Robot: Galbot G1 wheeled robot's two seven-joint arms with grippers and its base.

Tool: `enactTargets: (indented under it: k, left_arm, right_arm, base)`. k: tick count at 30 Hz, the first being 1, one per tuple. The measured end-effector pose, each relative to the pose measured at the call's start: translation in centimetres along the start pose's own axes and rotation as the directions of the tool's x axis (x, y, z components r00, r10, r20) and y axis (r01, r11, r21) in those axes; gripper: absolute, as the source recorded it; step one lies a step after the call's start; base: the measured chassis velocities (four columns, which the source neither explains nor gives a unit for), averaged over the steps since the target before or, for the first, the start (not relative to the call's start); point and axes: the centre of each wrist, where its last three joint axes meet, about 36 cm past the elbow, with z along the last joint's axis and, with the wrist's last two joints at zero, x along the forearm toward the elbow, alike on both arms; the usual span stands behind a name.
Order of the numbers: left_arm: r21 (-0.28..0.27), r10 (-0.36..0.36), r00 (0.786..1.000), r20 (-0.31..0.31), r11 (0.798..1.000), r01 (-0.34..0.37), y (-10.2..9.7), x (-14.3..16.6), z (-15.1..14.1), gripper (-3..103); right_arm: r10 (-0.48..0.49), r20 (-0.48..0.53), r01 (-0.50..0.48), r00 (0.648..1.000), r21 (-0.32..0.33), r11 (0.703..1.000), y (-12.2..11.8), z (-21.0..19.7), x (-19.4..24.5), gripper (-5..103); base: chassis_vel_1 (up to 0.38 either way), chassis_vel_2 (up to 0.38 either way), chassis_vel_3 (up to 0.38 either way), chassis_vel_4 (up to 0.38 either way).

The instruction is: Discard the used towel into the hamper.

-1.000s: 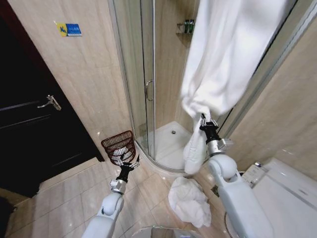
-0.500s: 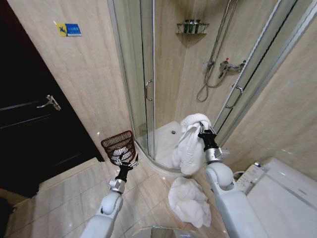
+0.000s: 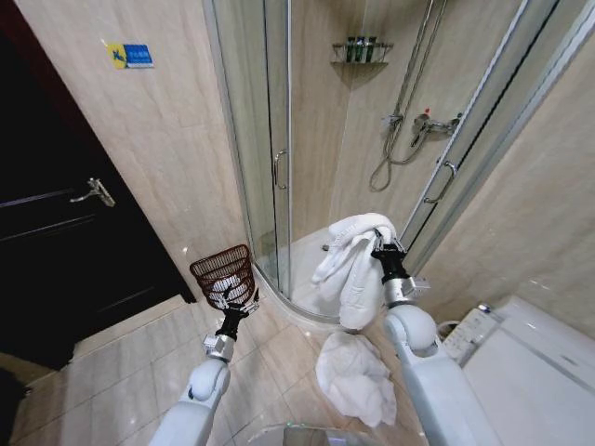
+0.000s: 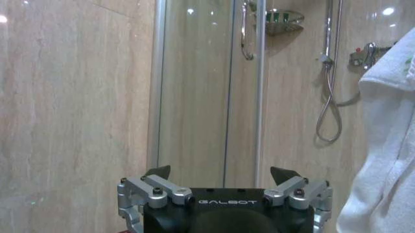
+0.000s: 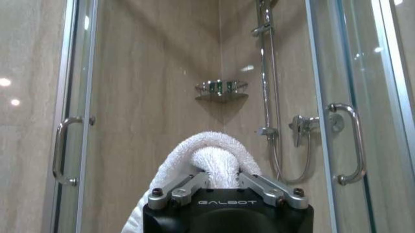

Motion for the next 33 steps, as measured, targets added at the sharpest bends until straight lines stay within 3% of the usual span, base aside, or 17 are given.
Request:
enactTargets:
  k: [10, 17, 33]
  left_arm:
    - [0.002, -0.015, 1.000, 0.004, 1.000, 0.015, 0.0, 0.0, -0.2, 100]
    - [0.008, -0.031, 0.999, 0.014, 0.999, 0.031, -0.1, -0.2, -0.5, 100]
    - [0.020, -0.047, 0.998, 0.051, 0.999, 0.047, -0.7, -0.1, -0.5, 100]
  right_arm:
    - [0.014, -0.010, -0.014, 1.000, -0.003, 1.000, -0.3, -0.1, 1.2, 8]
    - [0.035, -0.035, -0.034, 0.999, 0.032, 0.999, -0.3, 0.4, 3.5, 8]
    - [0.031, -0.070, -0.029, 0.997, 0.040, 0.999, 0.6, 1.5, 8.4, 8]
  base:
    - [0.000, 0.000, 0.000, 0.000]
    - [0.000, 0.000, 0.000, 0.000]
    - [0.000, 0.000, 0.000, 0.000]
